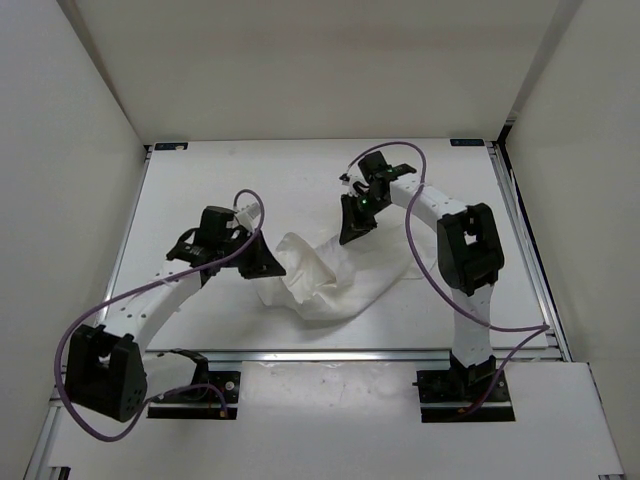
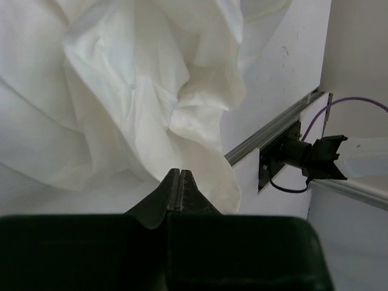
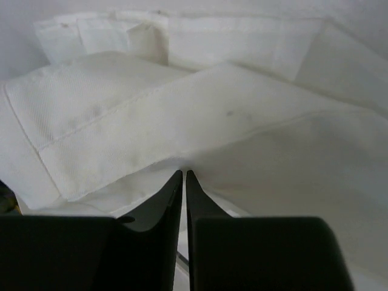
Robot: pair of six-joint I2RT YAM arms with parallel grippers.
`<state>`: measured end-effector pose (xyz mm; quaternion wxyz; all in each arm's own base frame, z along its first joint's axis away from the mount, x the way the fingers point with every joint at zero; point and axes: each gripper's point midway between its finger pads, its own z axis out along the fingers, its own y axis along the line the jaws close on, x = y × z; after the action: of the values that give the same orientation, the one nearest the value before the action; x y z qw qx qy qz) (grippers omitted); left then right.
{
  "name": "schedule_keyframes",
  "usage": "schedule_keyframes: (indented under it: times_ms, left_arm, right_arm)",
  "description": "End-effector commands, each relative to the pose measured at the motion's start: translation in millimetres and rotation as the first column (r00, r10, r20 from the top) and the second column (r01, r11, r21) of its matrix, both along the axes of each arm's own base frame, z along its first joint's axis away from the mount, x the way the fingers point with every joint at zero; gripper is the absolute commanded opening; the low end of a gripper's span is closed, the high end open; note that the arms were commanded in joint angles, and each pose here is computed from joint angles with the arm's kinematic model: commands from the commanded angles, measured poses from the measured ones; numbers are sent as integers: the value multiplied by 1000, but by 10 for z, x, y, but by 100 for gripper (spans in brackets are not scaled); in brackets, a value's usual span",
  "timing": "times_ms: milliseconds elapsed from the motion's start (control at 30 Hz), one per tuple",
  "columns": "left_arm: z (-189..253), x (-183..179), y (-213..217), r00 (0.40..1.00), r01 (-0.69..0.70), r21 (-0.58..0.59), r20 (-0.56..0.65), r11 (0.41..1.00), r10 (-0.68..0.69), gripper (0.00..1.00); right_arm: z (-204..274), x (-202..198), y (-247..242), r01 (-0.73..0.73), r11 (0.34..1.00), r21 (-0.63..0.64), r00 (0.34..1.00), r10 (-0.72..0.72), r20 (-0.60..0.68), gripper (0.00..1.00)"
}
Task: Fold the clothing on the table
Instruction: Flatten the skirt out
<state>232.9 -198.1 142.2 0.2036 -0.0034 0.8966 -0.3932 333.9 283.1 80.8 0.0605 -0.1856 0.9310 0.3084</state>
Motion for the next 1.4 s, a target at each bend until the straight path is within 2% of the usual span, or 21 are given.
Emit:
schedule_keyframes:
  times_ms: [0, 67, 267, 333, 400, 500, 567, 600, 667, 733, 767, 833, 867, 933, 967, 1000, 1067, 1133, 1300, 1367]
  left_arm:
    - [-37, -101, -278, 991, 131, -22, -10, 991, -131, 0]
    - [-209, -237, -410, 979, 202, 23, -45, 979, -201, 0]
    - [-1058, -412, -297, 955, 257, 244, -214, 935, -206, 0]
    - [-1205, -335, -203, 963, 233, 323, -208, 917, -171, 0]
    - [-1304, -108, -12, 981, 160, 428, -165, 890, -97, 0]
    - [-1281, 262, 167, 993, 96, 503, -114, 859, -44, 0]
    - [-1159, 631, 142, 998, 64, 533, -49, 844, -45, 0]
    - [-1228, 717, 161, 998, 65, 559, -55, 827, -41, 0]
    - [-1177, 976, 70, 998, 56, 578, -14, 814, -58, 0]
    - [-971, 1489, -272, 992, 33, 545, 83, 838, -93, 0]
    - [-1044, 1521, -406, 990, 66, 536, 68, 841, -122, 0]
    - [-835, 1765, -700, 980, 71, 503, 125, 862, -154, 0]
    - [-892, 1741, -729, 980, 100, 520, 95, 848, -173, 0]
    - [-617, 1911, -908, 969, 79, 507, 162, 858, -185, 1]
    - [-499, 1933, -930, 964, 64, 498, 193, 865, -183, 11]
    - [-254, 1971, -942, 952, 35, 468, 253, 883, -172, 26]
    - [-17, 1980, -809, 945, -7, 458, 293, 889, -144, 35]
    - [292, 1999, -643, 936, -52, 440, 334, 896, -110, 49]
    - [512, 2022, -80, 933, -149, 348, 359, 925, 15, 53]
    - [324, 1896, 106, 945, -148, 344, 327, 927, 29, 55]
  right_arm:
    - [34, 269, 36, 86, 993, 81, 996, -85, -4, 8]
    - [-12, 315, 22, 102, 991, 84, 995, -101, -24, 6]
    - [24, 334, 0, 115, 992, 42, 993, -115, -14, 5]
    - [43, 311, -1, 116, 993, 34, 993, -116, -4, 5]
    - [114, 245, -16, 112, 993, 29, 994, -113, 12, 5]
    - [201, 125, -65, 124, 992, 34, 992, -124, 16, 5]
    - [176, -1, -127, 150, 988, 25, 989, -150, -15, 6]
    - [217, -51, -117, 141, 989, 36, 990, -141, -6, 5]
    - [223, -111, -193, 164, 986, 32, 986, -163, -14, 5]
    - [174, -255, -295, 195, 980, 28, 980, -194, -43, 5]
    - [214, -266, -325, 203, 979, 35, 979, -202, -35, 5]
    - [208, -324, -363, 223, 974, 43, 974, -221, -55, 5]
    - [208, -320, -406, 230, 973, 36, 973, -228, -43, 5]
    - [218, -359, -415, 232, 972, 42, 972, -230, -49, 6]
    - [237, -345, -435, 240, 970, 46, 970, -238, -42, 6]
    - [251, -339, -452, 245, 968, 49, 969, -243, -43, 6]
    - [289, -312, -444, 248, 966, 67, 969, -245, -41, 6]
    - [314, -287, -441, 238, 968, 77, 971, -237, -30, 6]
    - [368, -185, -421, 227, 970, 86, 974, -225, -24, 6]
    - [379, -122, -437, 224, 971, 84, 974, -224, -14, 6]
